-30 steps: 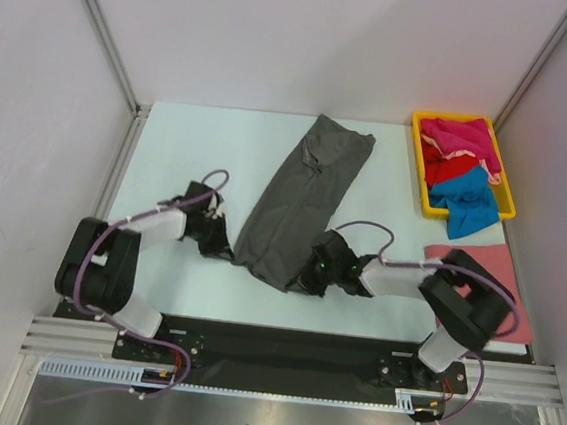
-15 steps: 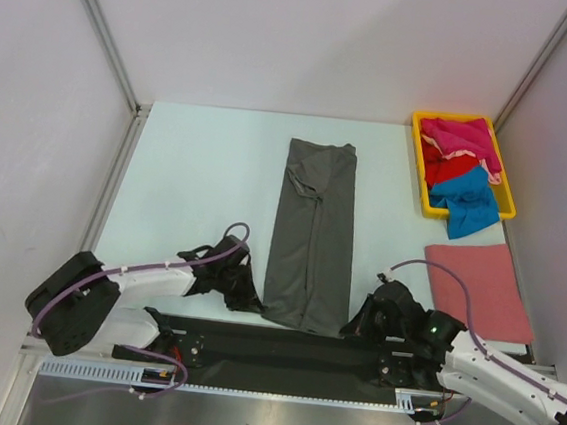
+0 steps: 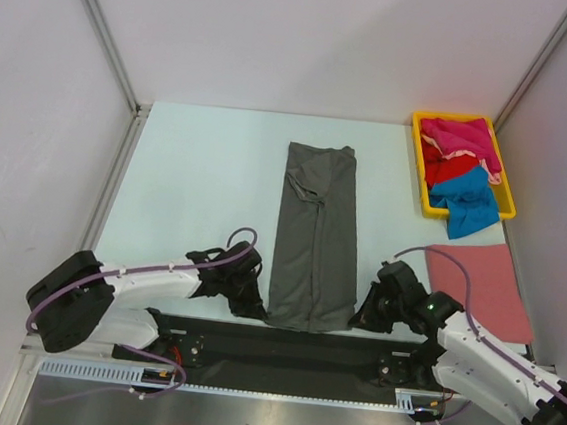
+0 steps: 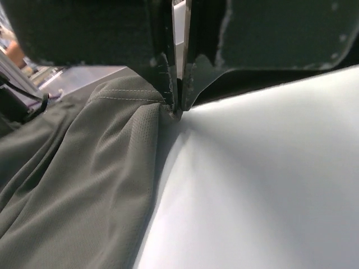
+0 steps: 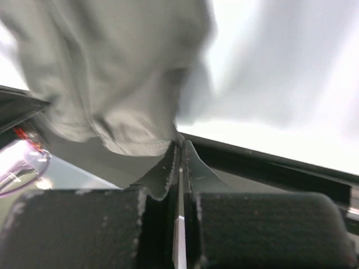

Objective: Fold and stack the t-shirts
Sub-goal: Fold the tshirt

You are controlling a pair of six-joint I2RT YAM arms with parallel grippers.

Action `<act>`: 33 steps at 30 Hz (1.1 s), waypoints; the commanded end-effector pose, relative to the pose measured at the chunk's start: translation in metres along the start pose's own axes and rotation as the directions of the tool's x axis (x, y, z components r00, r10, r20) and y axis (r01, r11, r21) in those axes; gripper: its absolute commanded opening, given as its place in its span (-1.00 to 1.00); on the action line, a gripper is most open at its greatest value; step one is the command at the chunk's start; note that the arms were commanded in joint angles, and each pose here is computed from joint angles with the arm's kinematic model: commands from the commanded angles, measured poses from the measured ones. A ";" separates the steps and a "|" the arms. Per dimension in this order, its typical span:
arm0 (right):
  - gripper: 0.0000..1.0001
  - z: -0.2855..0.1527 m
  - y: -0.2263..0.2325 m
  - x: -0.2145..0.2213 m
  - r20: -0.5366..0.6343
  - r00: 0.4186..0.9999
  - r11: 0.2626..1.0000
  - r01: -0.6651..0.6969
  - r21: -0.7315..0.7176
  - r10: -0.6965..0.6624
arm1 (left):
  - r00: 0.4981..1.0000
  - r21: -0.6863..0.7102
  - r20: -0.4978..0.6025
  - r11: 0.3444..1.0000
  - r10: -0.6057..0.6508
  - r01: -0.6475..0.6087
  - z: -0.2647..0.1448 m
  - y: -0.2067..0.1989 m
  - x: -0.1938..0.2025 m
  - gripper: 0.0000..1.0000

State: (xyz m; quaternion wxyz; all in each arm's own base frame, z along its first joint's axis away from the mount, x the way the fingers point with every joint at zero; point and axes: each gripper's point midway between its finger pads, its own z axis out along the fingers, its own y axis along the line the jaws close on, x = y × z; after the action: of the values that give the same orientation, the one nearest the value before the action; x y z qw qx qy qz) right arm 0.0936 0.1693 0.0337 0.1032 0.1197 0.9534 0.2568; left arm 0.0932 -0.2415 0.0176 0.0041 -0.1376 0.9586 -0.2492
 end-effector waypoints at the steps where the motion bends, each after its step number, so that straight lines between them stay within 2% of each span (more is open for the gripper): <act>1: -1.00 -0.023 0.036 -0.032 0.049 0.994 0.990 0.104 -0.099 -0.100 | 0.995 -0.035 0.091 0.998 0.049 -0.046 -0.017 -0.021 -0.025 -0.83; 4: -1.00 -0.030 0.047 -0.061 0.083 0.990 0.984 0.127 -0.125 -0.117 | 0.990 -0.027 0.114 0.997 0.081 -0.078 -0.023 -0.042 -0.048 -0.83; 9: -1.00 -0.018 0.057 -0.111 0.054 0.991 0.984 0.132 -0.121 -0.126 | 0.975 0.019 0.188 0.992 0.120 -0.126 -0.037 -0.087 -0.103 -0.84; 11: -1.00 -0.023 0.069 -0.142 0.098 0.983 0.978 0.165 -0.131 -0.153 | 0.977 -0.019 0.177 0.993 0.119 -0.117 -0.028 -0.085 -0.125 -0.84; 12: -1.00 -0.012 0.068 -0.149 0.055 0.988 0.982 0.148 -0.121 -0.142 | 0.975 0.001 0.184 0.992 0.124 -0.127 -0.032 -0.099 -0.137 -0.87; 15: -1.00 -0.006 0.073 -0.183 0.052 0.987 0.981 0.158 -0.111 -0.153 | 0.975 -0.004 0.176 0.990 0.139 -0.140 -0.023 -0.113 -0.170 -0.87; 18: -1.00 0.001 0.076 -0.214 0.066 0.983 0.978 0.178 -0.110 -0.171 | 0.975 -0.031 0.171 0.990 0.140 -0.136 -0.014 -0.118 -0.202 -0.90; 23: -1.00 0.014 0.079 -0.252 0.064 0.984 0.973 0.173 -0.155 -0.165 | 0.978 -0.021 0.178 0.995 0.104 -0.102 -0.004 -0.120 -0.236 -0.92; 25: -1.00 0.018 0.081 -0.267 0.061 0.983 0.969 0.180 -0.167 -0.172 | 0.977 -0.020 0.191 0.996 0.089 -0.087 -0.004 -0.119 -0.246 -0.99; 33: -1.00 0.031 0.090 -0.283 0.030 0.986 0.961 0.164 -0.223 -0.162 | 0.969 0.007 0.246 0.999 0.032 -0.035 -0.010 -0.115 -0.270 -0.99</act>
State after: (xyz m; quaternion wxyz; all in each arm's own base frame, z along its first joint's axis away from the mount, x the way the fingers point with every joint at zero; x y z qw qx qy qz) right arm 0.3766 0.1713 0.0808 0.1325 0.0520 0.9341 0.3273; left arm 0.3655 -0.2610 0.0504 0.1049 -0.1512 0.9589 -0.2162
